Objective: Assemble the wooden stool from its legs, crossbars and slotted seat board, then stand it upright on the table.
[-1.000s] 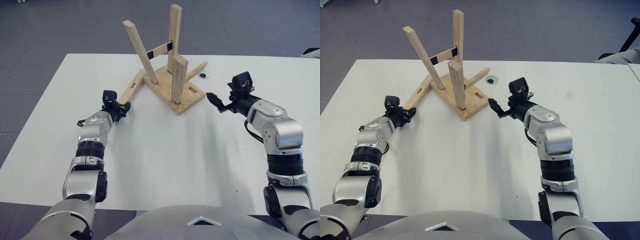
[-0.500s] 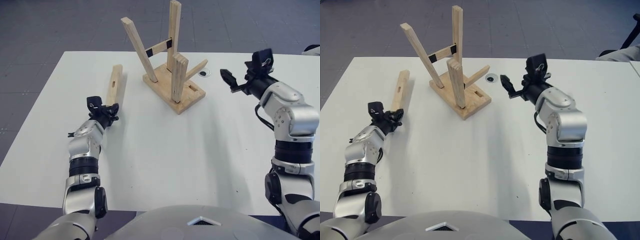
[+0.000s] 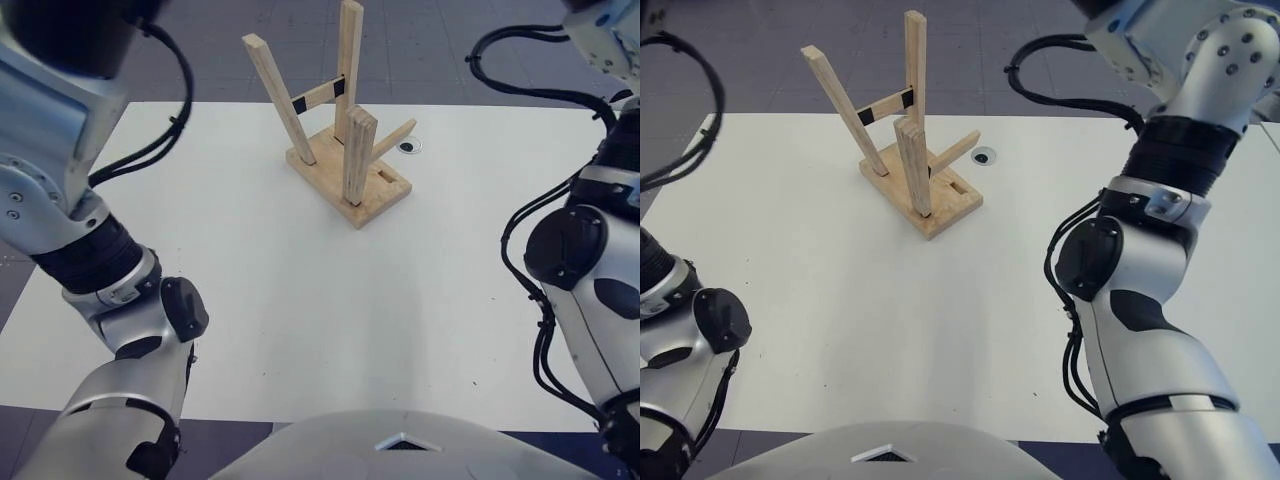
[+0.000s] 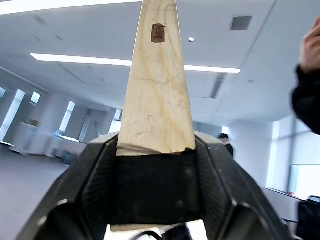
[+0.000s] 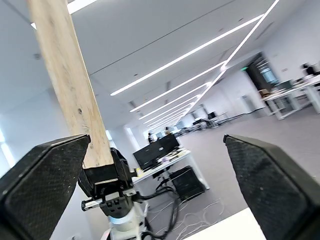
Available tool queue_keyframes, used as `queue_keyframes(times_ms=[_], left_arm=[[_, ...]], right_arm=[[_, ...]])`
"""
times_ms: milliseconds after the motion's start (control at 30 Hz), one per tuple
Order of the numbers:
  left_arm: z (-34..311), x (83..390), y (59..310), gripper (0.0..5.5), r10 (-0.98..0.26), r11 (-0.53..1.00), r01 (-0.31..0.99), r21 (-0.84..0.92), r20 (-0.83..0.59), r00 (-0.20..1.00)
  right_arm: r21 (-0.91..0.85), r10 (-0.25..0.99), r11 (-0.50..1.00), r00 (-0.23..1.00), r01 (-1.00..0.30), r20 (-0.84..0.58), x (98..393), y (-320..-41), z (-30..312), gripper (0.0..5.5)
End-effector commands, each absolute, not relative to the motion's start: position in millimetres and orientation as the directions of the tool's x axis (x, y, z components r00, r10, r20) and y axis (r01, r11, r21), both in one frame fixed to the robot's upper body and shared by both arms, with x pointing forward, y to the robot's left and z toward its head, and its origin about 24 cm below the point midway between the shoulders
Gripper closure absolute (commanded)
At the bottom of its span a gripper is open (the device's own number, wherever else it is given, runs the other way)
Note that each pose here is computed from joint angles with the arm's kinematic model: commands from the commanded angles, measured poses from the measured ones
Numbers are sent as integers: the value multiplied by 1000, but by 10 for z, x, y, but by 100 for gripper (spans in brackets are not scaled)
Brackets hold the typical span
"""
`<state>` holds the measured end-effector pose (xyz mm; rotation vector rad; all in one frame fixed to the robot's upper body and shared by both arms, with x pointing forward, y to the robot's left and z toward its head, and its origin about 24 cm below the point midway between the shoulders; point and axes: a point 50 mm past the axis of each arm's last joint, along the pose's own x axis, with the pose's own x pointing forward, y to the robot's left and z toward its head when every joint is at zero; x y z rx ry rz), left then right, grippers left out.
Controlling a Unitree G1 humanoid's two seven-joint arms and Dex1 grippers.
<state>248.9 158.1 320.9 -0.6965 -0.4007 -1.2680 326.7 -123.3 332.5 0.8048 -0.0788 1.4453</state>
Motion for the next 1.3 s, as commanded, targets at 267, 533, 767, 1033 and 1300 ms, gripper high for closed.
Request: queue_keyframes(times_ms=[267, 533, 767, 1033, 1300], left_arm=[[3062, 2565, 1407, 344, -802, 95, 944, -315, 537, 260], [2956, 2607, 1344, 344, -812, 139, 931, -337, 499, 302], [2898, 2597, 1315, 344, -828, 135, 933, -333, 480, 291], [2882, 2609, 1314, 344, -830, 136, 934, -330, 477, 289], [2872, 2613, 1317, 344, -837, 137, 938, -318, 468, 282]], right_arm=[[334, 907, -223, -70, -916, 416, 3001, -959, 3518, 58], [330, 908, -254, -105, -909, 406, 2924, -867, 3578, 58], [406, 906, -181, 9, -896, 424, 3085, -886, 3635, 76], [431, 902, -226, -20, -874, 432, 3098, -871, 3646, 226], [436, 905, -289, -94, -852, 415, 3050, -870, 3644, 320]])
